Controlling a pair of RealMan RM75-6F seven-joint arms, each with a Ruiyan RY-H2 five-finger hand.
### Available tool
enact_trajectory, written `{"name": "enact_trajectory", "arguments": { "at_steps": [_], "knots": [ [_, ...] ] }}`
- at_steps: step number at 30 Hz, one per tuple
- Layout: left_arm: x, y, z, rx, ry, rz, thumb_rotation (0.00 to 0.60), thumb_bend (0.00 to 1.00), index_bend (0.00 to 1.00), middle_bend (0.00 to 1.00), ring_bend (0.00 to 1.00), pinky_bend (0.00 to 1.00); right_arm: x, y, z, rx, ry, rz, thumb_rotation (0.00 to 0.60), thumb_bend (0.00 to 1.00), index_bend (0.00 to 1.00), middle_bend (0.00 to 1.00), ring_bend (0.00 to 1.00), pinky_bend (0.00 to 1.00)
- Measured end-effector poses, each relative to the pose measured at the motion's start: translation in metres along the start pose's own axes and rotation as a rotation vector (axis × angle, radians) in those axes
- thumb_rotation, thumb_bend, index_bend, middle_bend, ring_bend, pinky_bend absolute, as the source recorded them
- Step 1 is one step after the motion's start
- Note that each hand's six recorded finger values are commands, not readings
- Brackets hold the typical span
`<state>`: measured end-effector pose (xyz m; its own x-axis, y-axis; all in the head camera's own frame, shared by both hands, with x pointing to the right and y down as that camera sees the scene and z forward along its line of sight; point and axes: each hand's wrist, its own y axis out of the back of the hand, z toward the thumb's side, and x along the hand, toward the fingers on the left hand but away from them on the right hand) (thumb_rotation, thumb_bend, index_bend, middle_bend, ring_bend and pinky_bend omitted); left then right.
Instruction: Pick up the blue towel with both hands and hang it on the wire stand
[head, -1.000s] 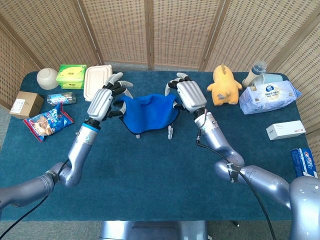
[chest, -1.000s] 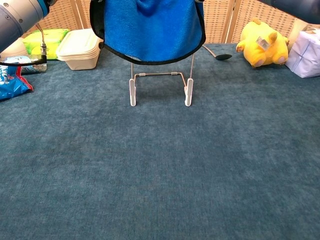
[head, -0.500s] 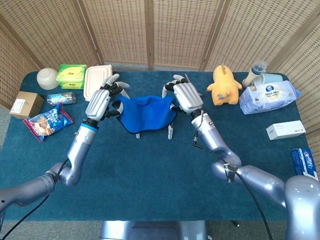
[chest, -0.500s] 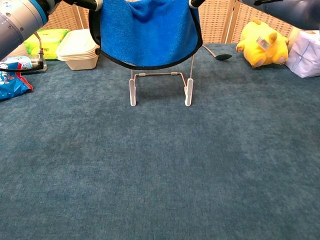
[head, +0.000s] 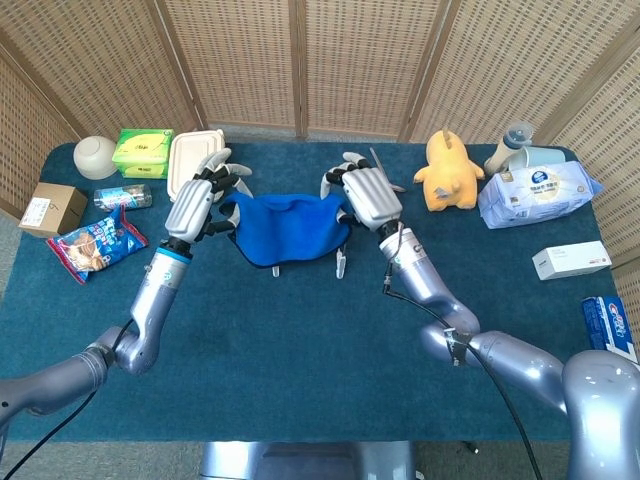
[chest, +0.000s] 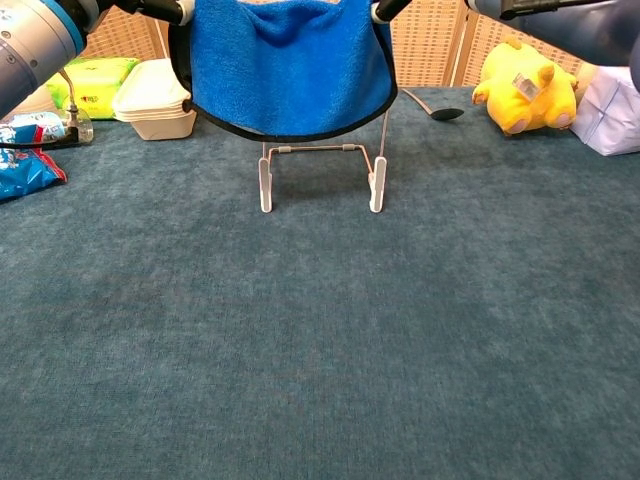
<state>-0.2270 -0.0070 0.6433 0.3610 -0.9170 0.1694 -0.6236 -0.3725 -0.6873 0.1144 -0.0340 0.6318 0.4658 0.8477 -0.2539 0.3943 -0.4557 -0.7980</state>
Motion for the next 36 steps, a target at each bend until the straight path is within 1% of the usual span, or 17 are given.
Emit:
{"name": "enact_trajectory", "arguments": {
  "at_steps": [7,15,26,36],
  "knots": [
    [-0.002,-0.003,0.000,-0.005,-0.002,-0.009,0.600,0.61,0.71,0.31,0.10,0.00,0.002,-0.002,-0.003,0.007,-0.005,0.003,0.600,0.47,0.94,0.48,0.34,0.17],
    [0.000,-0.006,0.007,-0.005,-0.017,-0.014,0.600,0.61,0.71,0.31,0.10,0.00,0.005,0.005,-0.011,0.014,-0.019,-0.011,0.600,0.47,0.93,0.48,0.34,0.17],
    [0.004,-0.017,0.014,-0.009,-0.028,-0.030,0.600,0.61,0.71,0.31,0.10,0.00,0.009,0.012,-0.022,0.026,-0.041,-0.021,0.600,0.48,0.93,0.48,0.34,0.17],
    [0.006,-0.018,0.014,-0.003,-0.024,-0.031,0.600,0.61,0.71,0.30,0.10,0.00,0.009,0.012,-0.026,0.028,-0.054,-0.021,0.600,0.48,0.93,0.48,0.34,0.17]
  ]
}}
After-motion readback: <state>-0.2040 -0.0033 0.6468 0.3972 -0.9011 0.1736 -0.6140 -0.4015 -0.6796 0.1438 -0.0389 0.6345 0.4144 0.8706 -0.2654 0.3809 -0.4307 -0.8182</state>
